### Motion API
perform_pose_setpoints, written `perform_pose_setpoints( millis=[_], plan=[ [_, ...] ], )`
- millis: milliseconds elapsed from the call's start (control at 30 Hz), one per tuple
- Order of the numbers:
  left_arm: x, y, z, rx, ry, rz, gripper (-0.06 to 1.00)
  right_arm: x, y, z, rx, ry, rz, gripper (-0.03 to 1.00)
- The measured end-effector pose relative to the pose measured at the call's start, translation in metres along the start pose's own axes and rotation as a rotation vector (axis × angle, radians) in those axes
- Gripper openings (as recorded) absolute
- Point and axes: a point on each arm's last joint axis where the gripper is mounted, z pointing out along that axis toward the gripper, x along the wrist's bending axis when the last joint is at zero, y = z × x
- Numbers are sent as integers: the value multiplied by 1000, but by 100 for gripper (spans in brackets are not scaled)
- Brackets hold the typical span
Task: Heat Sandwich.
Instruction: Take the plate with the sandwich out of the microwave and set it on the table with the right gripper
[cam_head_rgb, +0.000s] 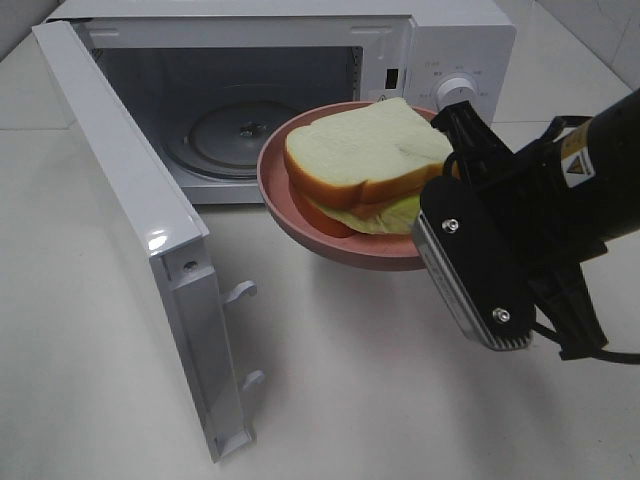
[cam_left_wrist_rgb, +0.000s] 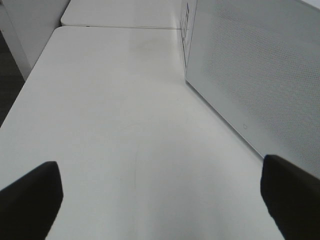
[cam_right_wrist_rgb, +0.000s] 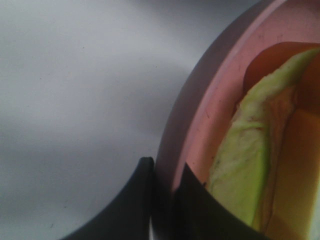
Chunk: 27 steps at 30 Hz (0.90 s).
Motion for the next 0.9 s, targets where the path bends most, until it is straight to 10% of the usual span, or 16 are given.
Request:
perform_pose_setpoints(
  millis=[900],
  plan=[
    [0,0,0,0,0,0,99,74,-16,-48,45,10,140,9]
  ],
)
